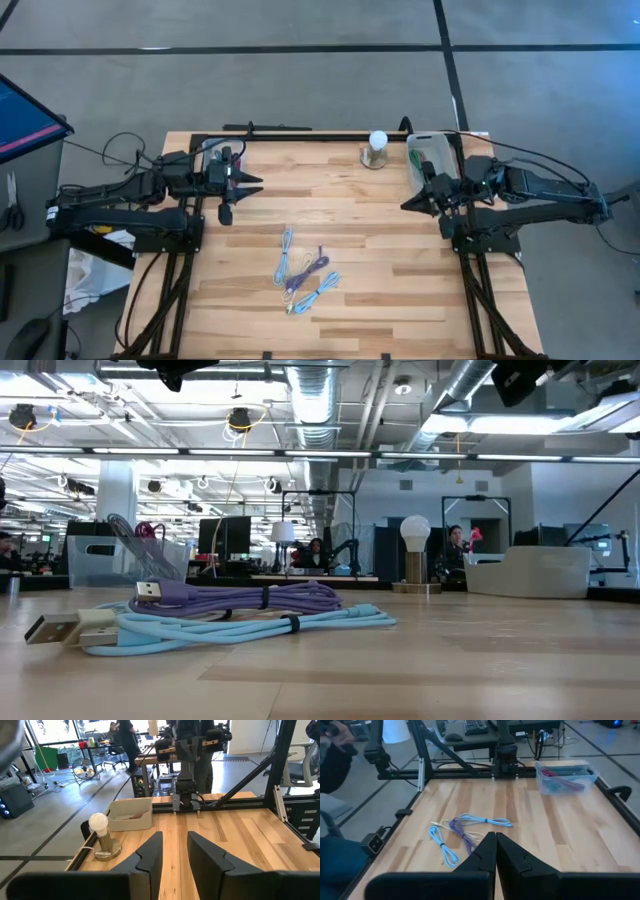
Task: Pick & Place USB Port
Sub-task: Put the violet charger cable into the gray bin
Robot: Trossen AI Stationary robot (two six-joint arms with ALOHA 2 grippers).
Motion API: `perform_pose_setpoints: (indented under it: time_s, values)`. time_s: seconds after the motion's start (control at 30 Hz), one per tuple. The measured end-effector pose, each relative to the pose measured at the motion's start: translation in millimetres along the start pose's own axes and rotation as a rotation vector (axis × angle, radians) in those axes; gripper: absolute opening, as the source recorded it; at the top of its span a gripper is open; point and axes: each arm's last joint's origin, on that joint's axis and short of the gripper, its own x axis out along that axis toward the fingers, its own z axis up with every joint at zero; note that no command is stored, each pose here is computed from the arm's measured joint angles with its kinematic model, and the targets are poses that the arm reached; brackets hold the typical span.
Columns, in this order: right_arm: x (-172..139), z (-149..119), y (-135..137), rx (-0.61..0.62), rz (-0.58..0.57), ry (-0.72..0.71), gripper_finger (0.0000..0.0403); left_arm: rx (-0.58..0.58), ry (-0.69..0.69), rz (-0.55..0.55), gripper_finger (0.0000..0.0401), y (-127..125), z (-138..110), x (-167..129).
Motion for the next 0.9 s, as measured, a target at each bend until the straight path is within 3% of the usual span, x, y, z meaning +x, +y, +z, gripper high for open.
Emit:
perform_pose_setpoints:
  time_s: [0.4, 0.9]
  values:
    - [3, -1, -3, 0.047, -0.092, 0.013, 0.0, 0.0, 0.0, 0.0, 0.009, 0, 0, 0]
    - [14, 1, -5, 0.087, -0.091, 0.022, 0.0, 0.0, 0.0, 0.0, 0.009, 0, 0, 0]
